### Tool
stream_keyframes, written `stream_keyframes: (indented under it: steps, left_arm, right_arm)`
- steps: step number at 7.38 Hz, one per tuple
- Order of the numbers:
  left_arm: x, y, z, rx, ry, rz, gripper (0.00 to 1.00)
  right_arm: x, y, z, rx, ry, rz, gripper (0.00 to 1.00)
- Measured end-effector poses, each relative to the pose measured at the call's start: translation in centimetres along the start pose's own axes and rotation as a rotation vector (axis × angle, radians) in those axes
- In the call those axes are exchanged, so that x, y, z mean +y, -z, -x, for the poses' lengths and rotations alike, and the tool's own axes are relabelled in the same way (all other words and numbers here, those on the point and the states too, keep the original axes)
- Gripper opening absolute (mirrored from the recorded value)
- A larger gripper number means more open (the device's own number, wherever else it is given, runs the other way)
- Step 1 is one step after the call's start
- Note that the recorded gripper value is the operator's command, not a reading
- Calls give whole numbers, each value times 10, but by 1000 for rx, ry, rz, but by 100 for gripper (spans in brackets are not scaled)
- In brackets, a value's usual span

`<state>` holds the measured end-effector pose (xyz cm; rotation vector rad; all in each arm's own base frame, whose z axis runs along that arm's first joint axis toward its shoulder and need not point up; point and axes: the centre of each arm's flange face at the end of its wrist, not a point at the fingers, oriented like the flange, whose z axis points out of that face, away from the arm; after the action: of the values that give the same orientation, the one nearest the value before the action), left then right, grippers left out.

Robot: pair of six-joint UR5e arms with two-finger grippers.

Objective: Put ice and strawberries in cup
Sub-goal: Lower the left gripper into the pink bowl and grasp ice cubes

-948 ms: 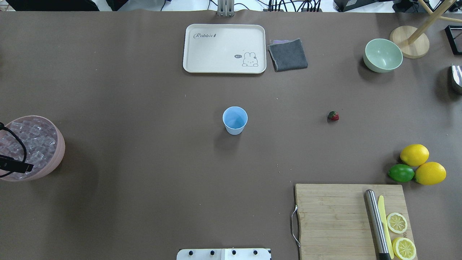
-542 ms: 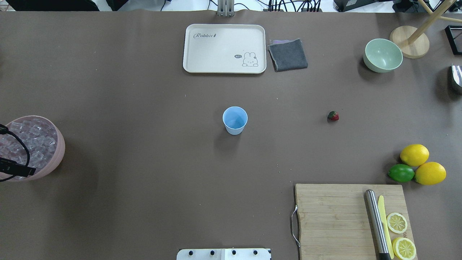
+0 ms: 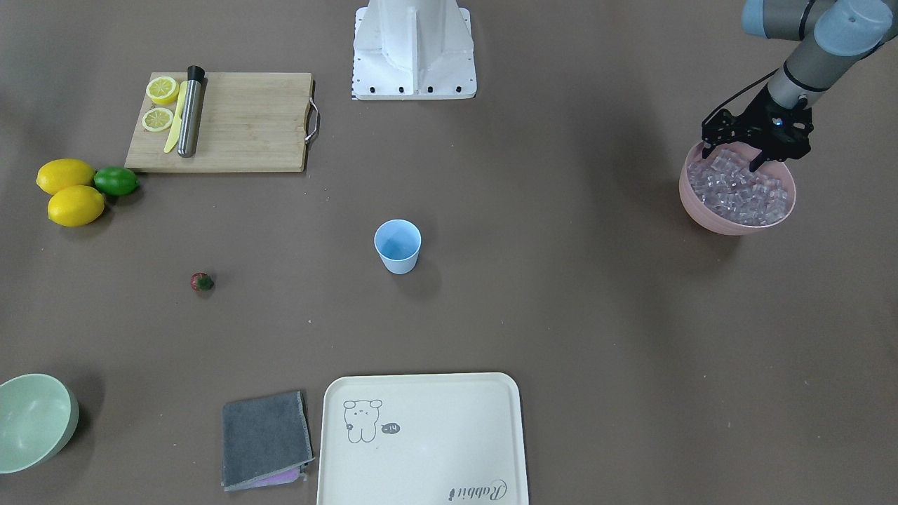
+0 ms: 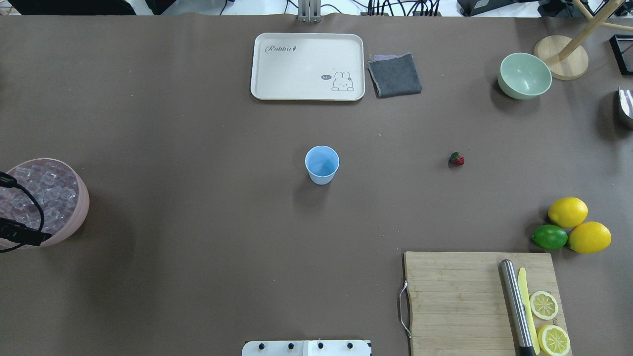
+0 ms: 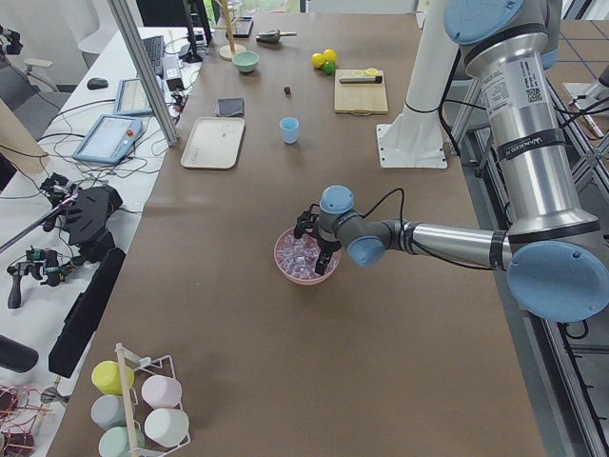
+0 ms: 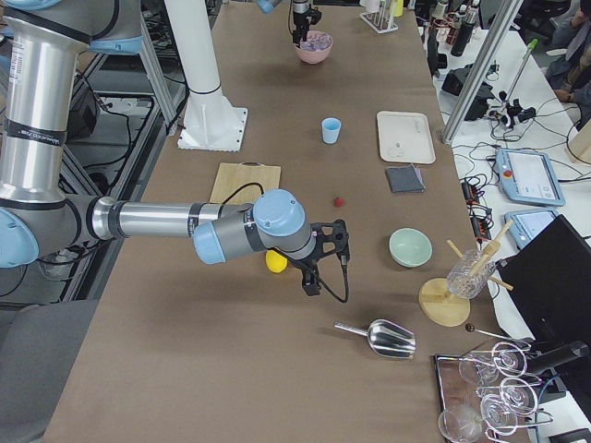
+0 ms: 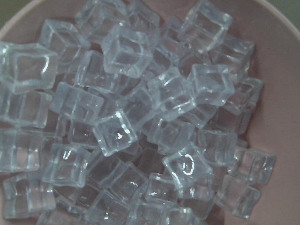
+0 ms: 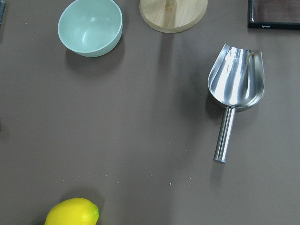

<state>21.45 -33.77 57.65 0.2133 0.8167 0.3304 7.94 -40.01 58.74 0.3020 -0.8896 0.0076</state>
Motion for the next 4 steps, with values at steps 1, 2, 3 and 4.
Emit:
stream_keyframes:
  steps: [1, 2, 3, 4]
  left_arm:
    - [1, -1, 1, -1, -35, 2, 51]
    - [1, -2, 2, -2, -59, 4, 32]
    - [1, -1, 2, -1, -69, 4, 17]
    - [0, 0, 2, 2, -71, 4, 5]
  right_arm:
    - [0, 0, 0, 0, 0, 0, 100]
    - [0, 0, 0, 0, 0, 0, 100]
    - [-1, 0, 0, 0, 1, -1, 100]
    - [-1, 0, 0, 0, 1, -1, 100]
